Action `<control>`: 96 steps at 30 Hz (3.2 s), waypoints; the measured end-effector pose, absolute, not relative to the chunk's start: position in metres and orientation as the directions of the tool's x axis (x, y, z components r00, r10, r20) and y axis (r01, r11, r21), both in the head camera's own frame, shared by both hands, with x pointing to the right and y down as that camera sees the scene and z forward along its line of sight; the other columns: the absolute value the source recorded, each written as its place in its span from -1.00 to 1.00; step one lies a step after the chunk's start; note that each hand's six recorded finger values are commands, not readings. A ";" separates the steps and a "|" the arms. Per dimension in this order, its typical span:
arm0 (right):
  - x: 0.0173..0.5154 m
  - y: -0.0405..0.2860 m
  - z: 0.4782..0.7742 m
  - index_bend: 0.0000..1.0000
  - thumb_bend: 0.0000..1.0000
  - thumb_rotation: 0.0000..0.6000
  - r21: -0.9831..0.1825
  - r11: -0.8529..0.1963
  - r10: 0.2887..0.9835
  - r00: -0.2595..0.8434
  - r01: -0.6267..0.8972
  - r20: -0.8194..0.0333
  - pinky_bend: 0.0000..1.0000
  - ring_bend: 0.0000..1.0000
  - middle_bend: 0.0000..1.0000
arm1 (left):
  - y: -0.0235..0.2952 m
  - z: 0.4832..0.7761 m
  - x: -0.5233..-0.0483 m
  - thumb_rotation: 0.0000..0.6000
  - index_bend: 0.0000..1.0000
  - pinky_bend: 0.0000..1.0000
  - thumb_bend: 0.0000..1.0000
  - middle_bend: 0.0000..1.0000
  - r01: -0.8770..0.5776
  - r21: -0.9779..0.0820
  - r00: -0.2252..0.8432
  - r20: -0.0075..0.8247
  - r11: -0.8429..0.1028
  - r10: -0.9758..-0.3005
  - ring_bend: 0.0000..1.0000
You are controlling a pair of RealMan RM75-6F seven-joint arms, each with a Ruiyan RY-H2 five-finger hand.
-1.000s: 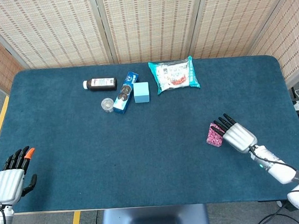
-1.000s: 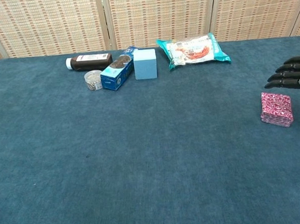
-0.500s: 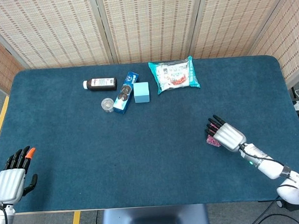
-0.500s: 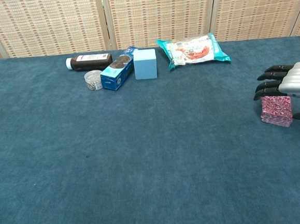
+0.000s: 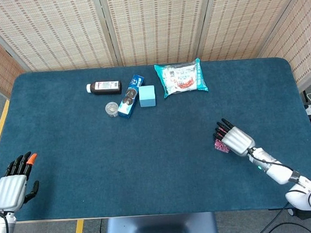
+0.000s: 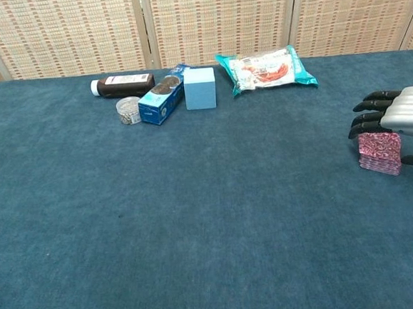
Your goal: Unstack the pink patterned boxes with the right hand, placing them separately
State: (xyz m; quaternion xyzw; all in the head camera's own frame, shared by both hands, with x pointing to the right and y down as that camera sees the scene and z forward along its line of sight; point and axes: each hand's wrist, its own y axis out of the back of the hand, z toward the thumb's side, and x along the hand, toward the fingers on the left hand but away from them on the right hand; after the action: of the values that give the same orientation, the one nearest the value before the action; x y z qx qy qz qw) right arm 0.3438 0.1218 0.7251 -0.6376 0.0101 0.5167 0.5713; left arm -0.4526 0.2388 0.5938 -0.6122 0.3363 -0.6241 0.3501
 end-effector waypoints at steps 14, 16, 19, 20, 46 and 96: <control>0.341 0.123 0.731 -0.59 -0.50 1.00 -0.709 -0.347 0.570 0.462 -0.614 -0.679 -1.00 -1.00 -0.68 | 0.239 0.595 -0.451 1.00 -1.00 -0.73 -0.08 -1.00 0.030 -0.846 -0.003 0.532 -0.532 -0.846 -1.00; 0.341 0.123 0.730 -0.59 -0.50 1.00 -0.709 -0.347 0.572 0.461 -0.614 -0.679 -1.00 -1.00 -0.68 | 0.239 0.595 -0.451 1.00 -1.00 -0.73 -0.07 -1.00 0.031 -0.845 -0.003 0.533 -0.533 -0.846 -1.00; 0.342 0.122 0.730 -0.57 -0.50 1.00 -0.706 -0.346 0.574 0.456 -0.618 -0.680 -1.00 -1.00 -0.67 | 0.239 0.596 -0.451 1.00 -1.00 -0.73 -0.07 -1.00 0.031 -0.846 -0.004 0.532 -0.532 -0.847 -1.00; 0.343 0.122 0.730 -0.56 -0.50 1.00 -0.706 -0.345 0.575 0.455 -0.619 -0.680 -1.00 -1.00 -0.66 | 0.239 0.595 -0.451 1.00 -1.00 -0.73 -0.07 -1.00 0.033 -0.846 -0.005 0.532 -0.531 -0.847 -1.00; 0.341 0.120 0.728 -0.30 -0.50 1.00 -0.707 -0.332 0.589 0.448 -0.625 -0.672 -1.00 -0.86 -0.47 | 0.239 0.596 -0.450 1.00 -1.00 -0.73 -0.07 -1.00 0.039 -0.848 -0.002 0.529 -0.529 -0.849 -1.00; 0.319 0.129 0.703 0.31 -0.50 1.00 -0.776 -0.212 0.600 0.548 -0.594 -0.584 -1.00 -0.55 -0.11 | 0.241 0.592 -0.447 1.00 -1.00 -0.73 -0.07 -1.00 0.030 -0.852 0.011 0.524 -0.523 -0.852 -1.00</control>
State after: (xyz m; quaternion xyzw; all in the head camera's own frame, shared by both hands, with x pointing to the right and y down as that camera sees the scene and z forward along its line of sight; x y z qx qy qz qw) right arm 0.3194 0.1289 0.7030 -0.6163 -0.0021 0.4755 0.6278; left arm -0.4475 0.2409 0.5921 -0.6153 0.3340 -0.6190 0.3560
